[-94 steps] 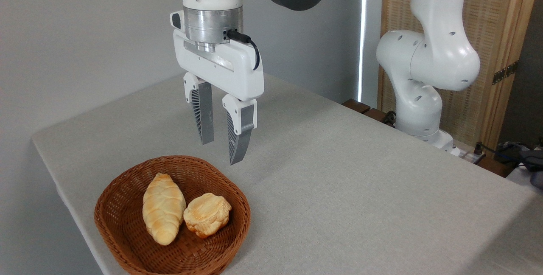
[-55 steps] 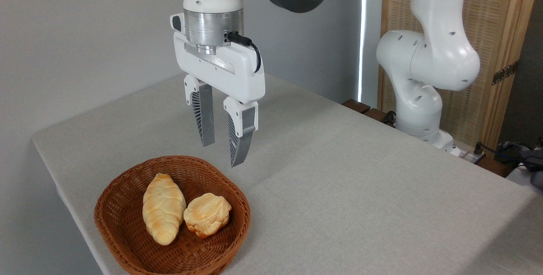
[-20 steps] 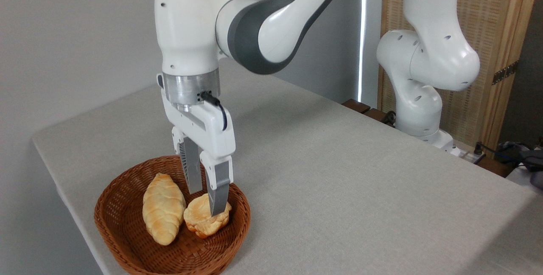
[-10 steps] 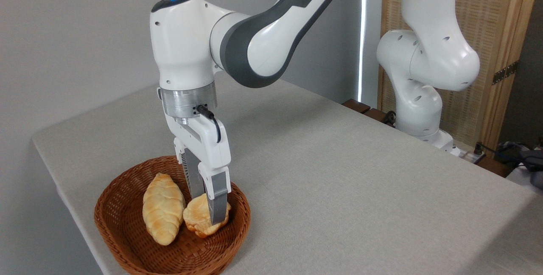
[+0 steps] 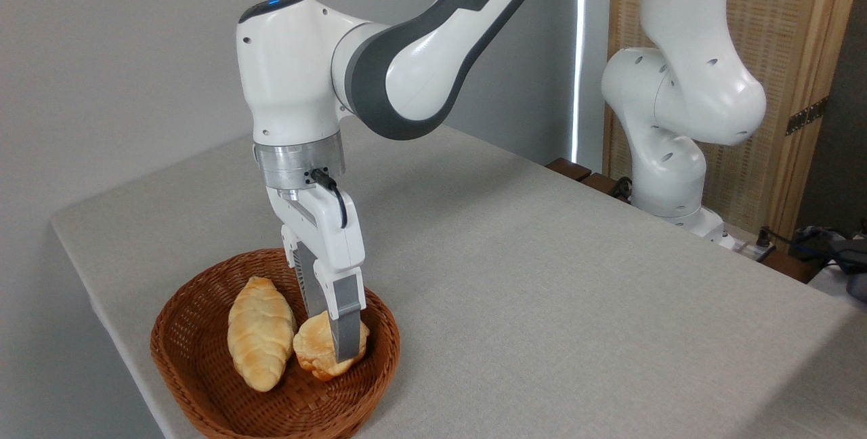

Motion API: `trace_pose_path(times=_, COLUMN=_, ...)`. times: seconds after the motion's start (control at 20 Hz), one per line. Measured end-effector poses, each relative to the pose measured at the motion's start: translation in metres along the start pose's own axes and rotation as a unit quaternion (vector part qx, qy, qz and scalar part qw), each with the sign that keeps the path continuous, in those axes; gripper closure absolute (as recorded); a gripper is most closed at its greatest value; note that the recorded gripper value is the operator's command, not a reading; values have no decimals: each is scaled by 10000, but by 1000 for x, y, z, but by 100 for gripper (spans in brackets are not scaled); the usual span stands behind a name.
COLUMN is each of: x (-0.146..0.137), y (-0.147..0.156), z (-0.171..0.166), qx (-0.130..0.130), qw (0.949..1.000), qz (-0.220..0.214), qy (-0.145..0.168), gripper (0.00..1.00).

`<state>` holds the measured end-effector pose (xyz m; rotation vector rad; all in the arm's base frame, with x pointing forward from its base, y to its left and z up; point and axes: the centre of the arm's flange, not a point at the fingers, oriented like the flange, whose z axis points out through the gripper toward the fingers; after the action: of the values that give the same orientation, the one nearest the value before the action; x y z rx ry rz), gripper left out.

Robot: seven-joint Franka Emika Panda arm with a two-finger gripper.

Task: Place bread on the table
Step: 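Close the gripper fingers around the round bread roll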

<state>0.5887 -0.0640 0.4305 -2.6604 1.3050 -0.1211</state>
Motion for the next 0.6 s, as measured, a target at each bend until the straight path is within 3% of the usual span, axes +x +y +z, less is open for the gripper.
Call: trace_pose_path(times=0.6, x=1, y=-2, z=-3, qx=22, qw=10000, qz=-7, qy=21, gripper=57)
